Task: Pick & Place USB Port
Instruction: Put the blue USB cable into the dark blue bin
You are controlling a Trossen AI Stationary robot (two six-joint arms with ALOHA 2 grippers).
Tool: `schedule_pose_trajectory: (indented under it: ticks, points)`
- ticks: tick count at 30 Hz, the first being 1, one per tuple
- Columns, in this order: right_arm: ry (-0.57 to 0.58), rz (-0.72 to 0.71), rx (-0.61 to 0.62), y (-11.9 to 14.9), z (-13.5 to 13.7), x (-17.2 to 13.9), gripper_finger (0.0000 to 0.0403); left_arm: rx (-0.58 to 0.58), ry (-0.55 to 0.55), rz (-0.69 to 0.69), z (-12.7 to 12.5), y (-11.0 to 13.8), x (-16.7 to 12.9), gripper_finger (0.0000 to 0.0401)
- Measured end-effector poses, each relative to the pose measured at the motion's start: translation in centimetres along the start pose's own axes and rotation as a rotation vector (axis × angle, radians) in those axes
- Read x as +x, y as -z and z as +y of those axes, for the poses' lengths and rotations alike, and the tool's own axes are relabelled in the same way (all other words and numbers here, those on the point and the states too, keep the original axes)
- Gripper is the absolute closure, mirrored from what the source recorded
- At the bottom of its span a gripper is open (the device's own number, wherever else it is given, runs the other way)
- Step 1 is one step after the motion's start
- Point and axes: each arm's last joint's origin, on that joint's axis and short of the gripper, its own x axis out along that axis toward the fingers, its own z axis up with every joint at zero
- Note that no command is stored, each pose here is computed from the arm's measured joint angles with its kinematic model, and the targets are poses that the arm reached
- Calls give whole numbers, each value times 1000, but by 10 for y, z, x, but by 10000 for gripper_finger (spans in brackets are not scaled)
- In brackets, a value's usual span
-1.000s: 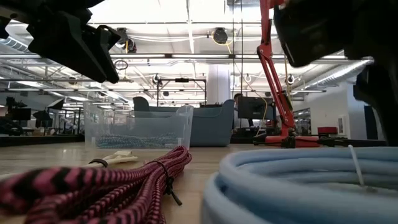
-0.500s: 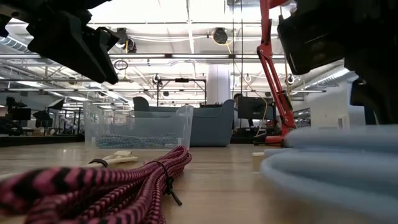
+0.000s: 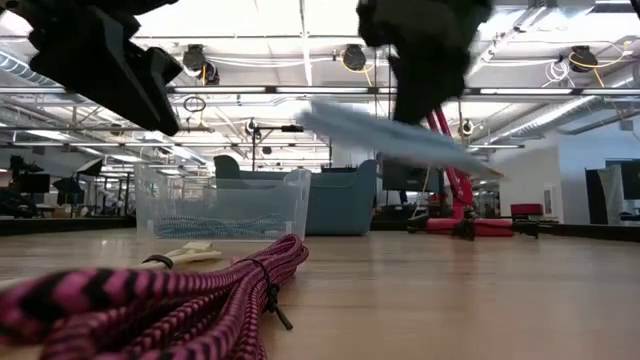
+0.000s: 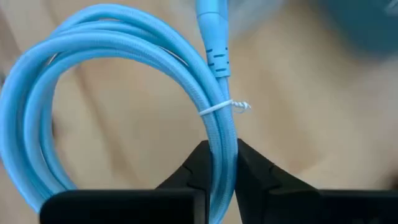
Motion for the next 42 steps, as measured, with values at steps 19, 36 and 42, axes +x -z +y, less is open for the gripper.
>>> schedule_pose_trajectory:
  ticks: [19,36,42]
  points:
    - [19,-479,-6,-144,-167,-28,372,-179,-7,-80,-41,13,-20,268]
    - [137,-120,-380,-203,-157,61,372,-294,-7,-160,-67,26,-37,268]
    - [174,-113,-467,-204,-158,68,371,-295,-12,-175,-70,27,-39,268]
